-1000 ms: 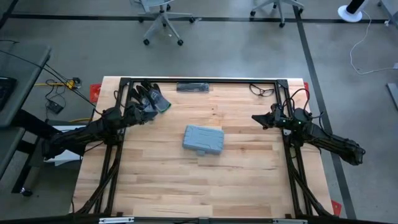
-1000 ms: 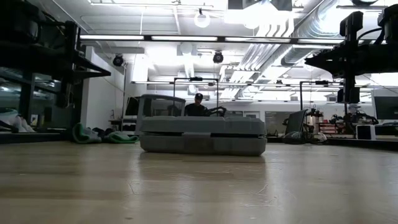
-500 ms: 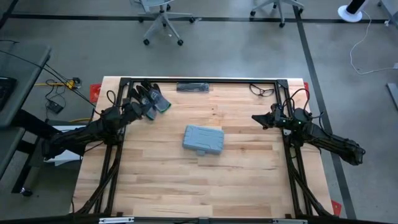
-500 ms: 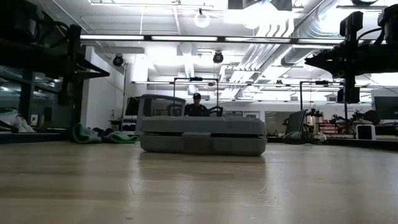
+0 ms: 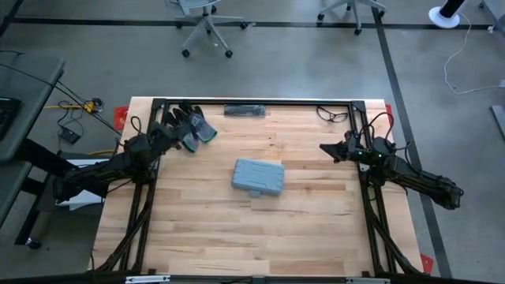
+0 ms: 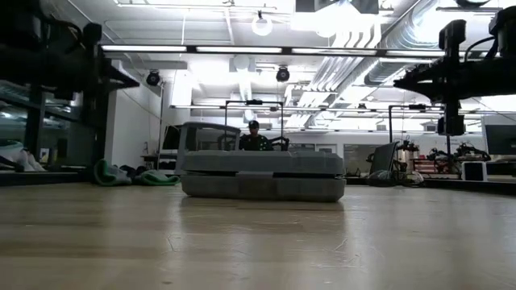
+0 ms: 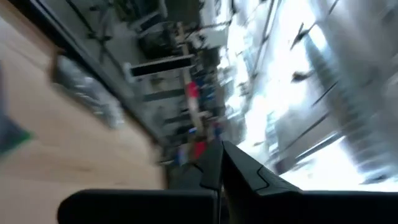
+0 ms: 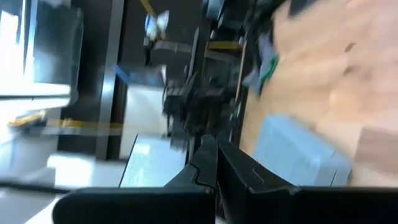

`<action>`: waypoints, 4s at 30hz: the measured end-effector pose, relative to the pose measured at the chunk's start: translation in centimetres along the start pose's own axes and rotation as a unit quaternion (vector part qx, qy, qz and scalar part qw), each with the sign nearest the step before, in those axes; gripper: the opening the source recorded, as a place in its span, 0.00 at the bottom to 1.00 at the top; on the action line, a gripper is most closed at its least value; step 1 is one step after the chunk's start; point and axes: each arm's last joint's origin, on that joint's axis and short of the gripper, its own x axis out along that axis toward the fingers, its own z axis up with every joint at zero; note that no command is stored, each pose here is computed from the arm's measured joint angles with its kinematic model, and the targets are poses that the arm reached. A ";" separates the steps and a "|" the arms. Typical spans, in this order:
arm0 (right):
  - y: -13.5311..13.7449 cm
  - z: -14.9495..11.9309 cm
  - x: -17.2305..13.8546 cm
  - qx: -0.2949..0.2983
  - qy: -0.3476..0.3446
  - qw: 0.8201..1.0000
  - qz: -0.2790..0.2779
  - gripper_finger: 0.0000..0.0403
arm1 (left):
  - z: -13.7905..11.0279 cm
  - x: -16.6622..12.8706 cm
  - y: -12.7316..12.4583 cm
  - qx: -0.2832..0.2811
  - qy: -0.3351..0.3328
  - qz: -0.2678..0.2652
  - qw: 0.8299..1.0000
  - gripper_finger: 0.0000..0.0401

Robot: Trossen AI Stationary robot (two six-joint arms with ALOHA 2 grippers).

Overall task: Prefit tool cases
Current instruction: Open the gray prefit tool case

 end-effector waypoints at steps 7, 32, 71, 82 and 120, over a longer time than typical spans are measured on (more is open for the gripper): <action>-0.3 0.4 0.0 0.001 -0.068 0.997 -0.024 0.00 | 0.5 -0.1 -1.3 -0.068 -0.052 -0.060 0.994 0.00; 1.0 0.5 -0.1 -0.098 -0.087 0.991 0.032 0.00 | 0.5 -0.2 -1.9 -0.048 -0.024 -0.090 0.994 0.00; 18.4 3.8 11.7 -0.334 0.150 0.925 -0.098 0.00 | -3.6 9.2 -15.9 0.439 0.359 0.015 0.823 0.00; 18.0 2.6 12.4 -0.327 0.163 0.924 -0.112 0.00 | -4.4 10.4 -14.8 0.459 0.375 0.029 0.805 0.00; 4.4 -6.4 15.4 -0.288 0.194 0.889 -0.298 0.00 | -12.4 10.6 -8.4 0.544 0.509 0.134 0.654 0.00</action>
